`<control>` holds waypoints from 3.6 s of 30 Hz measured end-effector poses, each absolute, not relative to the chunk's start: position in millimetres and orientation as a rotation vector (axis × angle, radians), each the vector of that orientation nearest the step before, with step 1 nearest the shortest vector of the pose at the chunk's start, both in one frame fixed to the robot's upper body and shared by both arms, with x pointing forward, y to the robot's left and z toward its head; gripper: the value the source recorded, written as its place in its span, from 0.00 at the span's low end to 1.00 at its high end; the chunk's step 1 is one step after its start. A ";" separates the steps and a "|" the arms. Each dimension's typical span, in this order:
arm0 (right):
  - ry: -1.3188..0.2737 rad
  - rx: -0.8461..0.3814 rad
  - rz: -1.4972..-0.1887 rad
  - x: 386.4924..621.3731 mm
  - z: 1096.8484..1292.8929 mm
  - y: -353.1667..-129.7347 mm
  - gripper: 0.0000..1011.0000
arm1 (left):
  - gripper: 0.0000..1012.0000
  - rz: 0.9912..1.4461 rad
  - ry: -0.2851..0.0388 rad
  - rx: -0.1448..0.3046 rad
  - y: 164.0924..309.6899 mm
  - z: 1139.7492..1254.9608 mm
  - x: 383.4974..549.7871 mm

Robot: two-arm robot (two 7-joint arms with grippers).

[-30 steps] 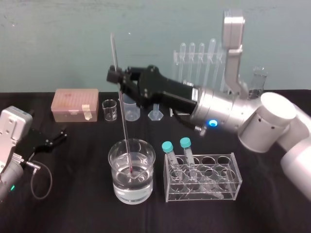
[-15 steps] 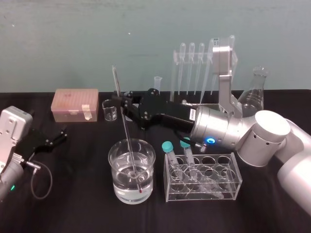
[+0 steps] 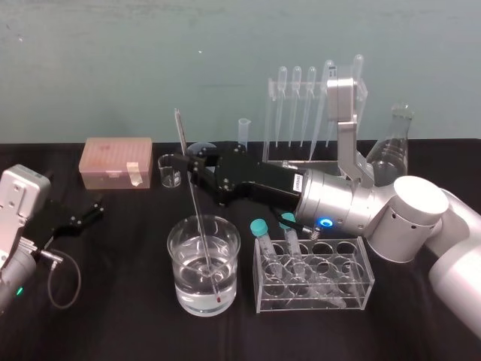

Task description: Hold the thermometer with one hand and immerse one end into the beaker, then reinsert it into the test tube rack.

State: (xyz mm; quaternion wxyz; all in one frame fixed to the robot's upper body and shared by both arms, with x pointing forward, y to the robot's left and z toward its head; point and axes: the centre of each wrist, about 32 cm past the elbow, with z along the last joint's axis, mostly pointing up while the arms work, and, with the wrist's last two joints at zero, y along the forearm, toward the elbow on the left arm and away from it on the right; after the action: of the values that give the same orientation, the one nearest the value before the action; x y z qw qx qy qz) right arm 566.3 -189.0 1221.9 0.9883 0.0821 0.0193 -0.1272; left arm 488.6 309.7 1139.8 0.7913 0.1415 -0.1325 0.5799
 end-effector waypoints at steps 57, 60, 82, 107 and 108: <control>0.023 0.155 -0.242 566.6 1226.2 -192.0 0.06 | 1.00 1.248 -0.285 0.305 309.7 1139.8 488.6; 0.023 0.154 -0.243 567.0 1226.2 -192.4 0.06 | 1.00 1.248 -0.285 0.305 309.7 1139.8 488.6; 0.023 0.153 -0.237 567.8 1225.2 -193.7 0.06 | 1.00 1.248 -0.285 0.305 309.7 1139.8 488.6; 0.018 0.151 -0.235 566.7 1226.1 -193.7 0.06 | 1.00 1.248 -0.285 0.305 309.7 1139.8 488.6; 0.018 0.151 -0.235 566.7 1226.1 -193.7 0.06 | 1.00 1.248 -0.285 0.305 309.7 1139.8 488.6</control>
State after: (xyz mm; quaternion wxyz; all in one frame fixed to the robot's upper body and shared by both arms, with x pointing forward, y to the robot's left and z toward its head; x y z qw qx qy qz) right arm 566.7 -193.7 1226.1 0.9902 0.0753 0.0091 -0.1172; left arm 488.6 309.7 1139.8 0.7913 0.1415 -0.1325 0.5799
